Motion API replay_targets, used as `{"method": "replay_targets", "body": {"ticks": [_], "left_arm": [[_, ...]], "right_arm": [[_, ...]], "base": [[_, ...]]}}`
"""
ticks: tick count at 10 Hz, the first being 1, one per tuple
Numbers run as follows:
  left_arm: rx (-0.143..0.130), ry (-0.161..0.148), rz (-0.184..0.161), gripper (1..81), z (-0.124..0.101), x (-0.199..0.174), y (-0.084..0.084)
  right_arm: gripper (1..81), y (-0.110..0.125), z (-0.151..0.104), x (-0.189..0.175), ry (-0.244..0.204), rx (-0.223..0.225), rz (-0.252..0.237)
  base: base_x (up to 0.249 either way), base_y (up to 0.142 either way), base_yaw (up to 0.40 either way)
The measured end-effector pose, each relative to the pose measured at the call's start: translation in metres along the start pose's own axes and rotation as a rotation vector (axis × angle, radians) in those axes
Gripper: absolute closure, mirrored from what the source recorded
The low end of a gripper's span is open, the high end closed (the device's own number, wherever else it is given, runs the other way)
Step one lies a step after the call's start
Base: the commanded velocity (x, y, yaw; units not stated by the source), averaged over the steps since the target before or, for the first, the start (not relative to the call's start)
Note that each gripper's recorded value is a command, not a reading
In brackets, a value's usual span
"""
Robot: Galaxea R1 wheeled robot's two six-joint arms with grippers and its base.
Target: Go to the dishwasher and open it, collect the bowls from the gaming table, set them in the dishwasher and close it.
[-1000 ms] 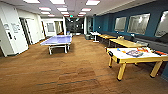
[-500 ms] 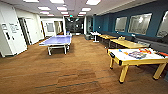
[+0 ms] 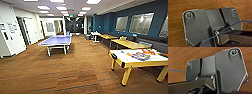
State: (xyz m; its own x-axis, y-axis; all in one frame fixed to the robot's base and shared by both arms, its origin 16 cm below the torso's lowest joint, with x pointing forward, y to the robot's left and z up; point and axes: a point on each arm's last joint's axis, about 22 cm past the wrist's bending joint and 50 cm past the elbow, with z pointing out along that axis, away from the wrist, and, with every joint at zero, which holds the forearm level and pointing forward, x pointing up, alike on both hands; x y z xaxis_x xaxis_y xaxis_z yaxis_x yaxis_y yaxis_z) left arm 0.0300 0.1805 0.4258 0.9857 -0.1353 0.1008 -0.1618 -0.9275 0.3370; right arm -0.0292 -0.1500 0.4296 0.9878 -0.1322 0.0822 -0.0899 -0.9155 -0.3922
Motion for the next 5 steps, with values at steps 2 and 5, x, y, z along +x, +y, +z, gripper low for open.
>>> {"method": "replay_targets", "body": {"ticks": [2, 5], "left_arm": [[-0.001, 0.011, 0.003, 1.0, 0.0, 0.008, 0.0], [0.0, -0.003, 0.001, 1.0, 0.0, -0.001, 0.0]], "right_arm": [[1.0, 0.0, 0.0, 0.007, 0.01, 0.001, -0.003], [1.0, 0.0, 0.0, 0.001, 0.002, 0.0, -0.001]], "base": [[0.191, 0.0, 0.0], [0.191, 0.0, 0.0]]}}
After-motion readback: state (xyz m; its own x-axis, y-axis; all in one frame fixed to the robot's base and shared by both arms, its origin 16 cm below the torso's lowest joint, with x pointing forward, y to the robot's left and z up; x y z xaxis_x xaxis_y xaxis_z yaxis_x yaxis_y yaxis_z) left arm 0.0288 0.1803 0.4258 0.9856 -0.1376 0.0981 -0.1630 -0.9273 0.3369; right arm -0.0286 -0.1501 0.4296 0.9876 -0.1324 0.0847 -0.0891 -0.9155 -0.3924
